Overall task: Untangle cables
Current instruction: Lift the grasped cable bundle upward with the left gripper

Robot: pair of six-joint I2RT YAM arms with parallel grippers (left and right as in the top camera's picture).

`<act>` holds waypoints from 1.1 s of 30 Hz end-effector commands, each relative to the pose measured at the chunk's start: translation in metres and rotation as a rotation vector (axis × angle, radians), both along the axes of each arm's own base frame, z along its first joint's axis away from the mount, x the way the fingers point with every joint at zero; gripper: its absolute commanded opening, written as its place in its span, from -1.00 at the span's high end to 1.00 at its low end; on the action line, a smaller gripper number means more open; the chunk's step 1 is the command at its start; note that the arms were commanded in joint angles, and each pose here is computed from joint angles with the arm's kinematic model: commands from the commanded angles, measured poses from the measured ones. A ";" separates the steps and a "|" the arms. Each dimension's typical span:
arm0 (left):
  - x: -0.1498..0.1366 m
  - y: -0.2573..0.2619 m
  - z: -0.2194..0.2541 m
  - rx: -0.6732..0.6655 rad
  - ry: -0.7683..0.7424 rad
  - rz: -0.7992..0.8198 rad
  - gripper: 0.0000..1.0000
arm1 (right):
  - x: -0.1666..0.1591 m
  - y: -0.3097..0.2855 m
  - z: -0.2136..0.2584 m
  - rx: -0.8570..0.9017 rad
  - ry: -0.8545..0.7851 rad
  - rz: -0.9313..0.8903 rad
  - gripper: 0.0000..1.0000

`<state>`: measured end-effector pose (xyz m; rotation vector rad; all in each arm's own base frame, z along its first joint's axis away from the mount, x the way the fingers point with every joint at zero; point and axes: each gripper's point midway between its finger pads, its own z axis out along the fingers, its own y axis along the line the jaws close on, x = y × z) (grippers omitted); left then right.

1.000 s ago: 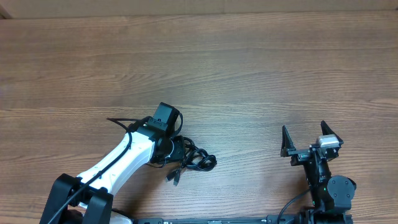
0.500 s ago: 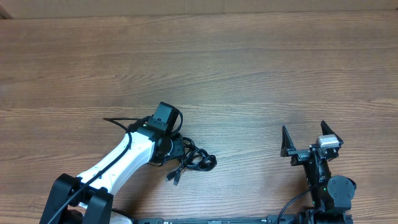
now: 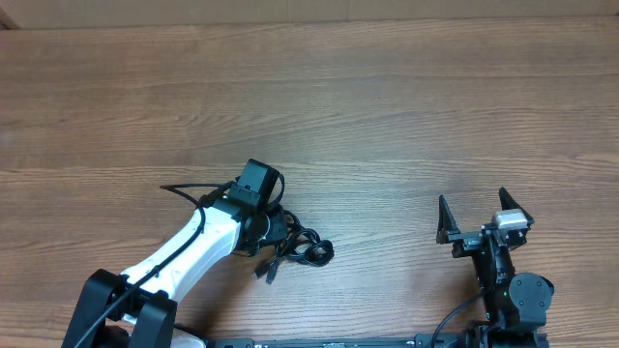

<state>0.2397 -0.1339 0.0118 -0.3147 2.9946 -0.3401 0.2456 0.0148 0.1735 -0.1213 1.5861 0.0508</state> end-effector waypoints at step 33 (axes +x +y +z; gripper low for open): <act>0.026 -0.025 0.266 -0.053 -0.989 -0.611 0.92 | 0.001 -0.001 -0.003 -0.004 0.003 -0.008 -1.00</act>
